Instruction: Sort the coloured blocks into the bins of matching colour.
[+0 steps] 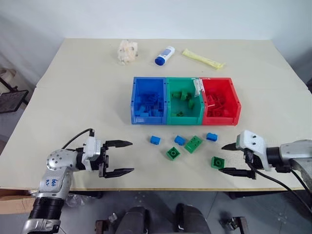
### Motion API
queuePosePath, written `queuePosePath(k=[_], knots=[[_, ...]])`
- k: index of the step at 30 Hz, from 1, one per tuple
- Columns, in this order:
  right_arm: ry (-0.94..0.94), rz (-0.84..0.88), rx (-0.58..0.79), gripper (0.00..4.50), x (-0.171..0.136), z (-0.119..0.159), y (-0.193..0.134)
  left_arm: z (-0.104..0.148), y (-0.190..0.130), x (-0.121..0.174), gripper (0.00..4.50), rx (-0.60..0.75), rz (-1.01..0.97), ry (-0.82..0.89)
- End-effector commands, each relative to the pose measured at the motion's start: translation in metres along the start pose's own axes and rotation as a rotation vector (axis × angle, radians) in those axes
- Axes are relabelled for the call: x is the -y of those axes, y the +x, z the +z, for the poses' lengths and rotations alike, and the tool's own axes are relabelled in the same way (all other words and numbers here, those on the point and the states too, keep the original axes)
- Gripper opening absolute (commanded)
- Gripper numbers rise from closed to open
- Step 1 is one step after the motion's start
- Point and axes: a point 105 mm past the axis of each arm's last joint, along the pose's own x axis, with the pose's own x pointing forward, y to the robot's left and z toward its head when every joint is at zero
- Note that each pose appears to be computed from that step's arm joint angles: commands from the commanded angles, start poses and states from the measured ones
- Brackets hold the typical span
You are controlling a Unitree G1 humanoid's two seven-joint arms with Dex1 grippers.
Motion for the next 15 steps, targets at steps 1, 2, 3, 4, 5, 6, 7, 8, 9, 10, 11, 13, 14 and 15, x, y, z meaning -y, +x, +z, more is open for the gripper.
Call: queuePosePath(k=[1, 2, 3, 4, 5, 6, 7, 8, 9, 10, 11, 13, 14, 15], knots=[[-0.016, 0.022, 0.003, 4.50, -0.002, 0.001, 0.006, 0.011, -0.002, 0.000, 4.47, 0.022, 0.018, 0.034], [-0.018, 0.022, 0.005, 4.50, -0.001, 0.000, 0.009, 0.010, -0.001, 0.000, 4.47, 0.021, 0.021, 0.033], [-0.019, 0.021, 0.006, 4.32, -0.001, 0.000, 0.011, 0.010, -0.001, 0.000, 4.49, 0.021, 0.023, 0.033], [-0.021, 0.020, 0.007, 4.10, -0.001, 0.000, 0.012, 0.010, -0.001, 0.000, 4.50, 0.020, 0.025, 0.032], [-0.022, 0.017, 0.011, 3.91, 0.000, 0.001, 0.012, 0.010, 0.000, -0.001, 4.50, 0.020, 0.026, 0.033], [-0.022, 0.003, 0.010, 3.60, 0.002, 0.001, 0.013, 0.010, 0.000, -0.002, 4.50, 0.022, 0.028, 0.034], [-0.022, 0.000, 0.010, 3.22, 0.003, 0.002, 0.012, 0.010, 0.000, -0.003, 4.50, 0.022, 0.029, 0.035], [-0.025, -0.004, 0.011, 2.90, 0.003, 0.002, 0.012, 0.010, 0.001, -0.004, 4.50, 0.023, 0.030, 0.036], [-0.026, -0.011, 0.014, 2.55, 0.004, 0.002, 0.012, 0.010, 0.001, -0.004, 4.50, 0.024, 0.029, 0.037], [-0.028, -0.015, 0.016, 2.21, 0.005, 0.003, 0.012, 0.010, 0.001, -0.005, 4.50, 0.024, 0.029, 0.038], [-0.030, -0.028, 0.024, 1.82, 0.006, 0.005, 0.010, 0.010, 0.003, -0.006, 4.50, 0.026, 0.028, 0.039], [-0.037, -0.043, 0.042, 1.45, 0.006, 0.011, 0.007, 0.008, 0.005, -0.009, 4.50, 0.028, 0.029, 0.041], [-0.041, -0.047, 0.051, 1.45, 0.006, 0.013, 0.005, 0.007, 0.006, -0.010, 4.50, 0.028, 0.030, 0.042], [-0.044, -0.062, 0.064, 1.45, 0.007, 0.018, 0.003, 0.007, 0.007, -0.011, 4.50, 0.030, 0.030, 0.043]])
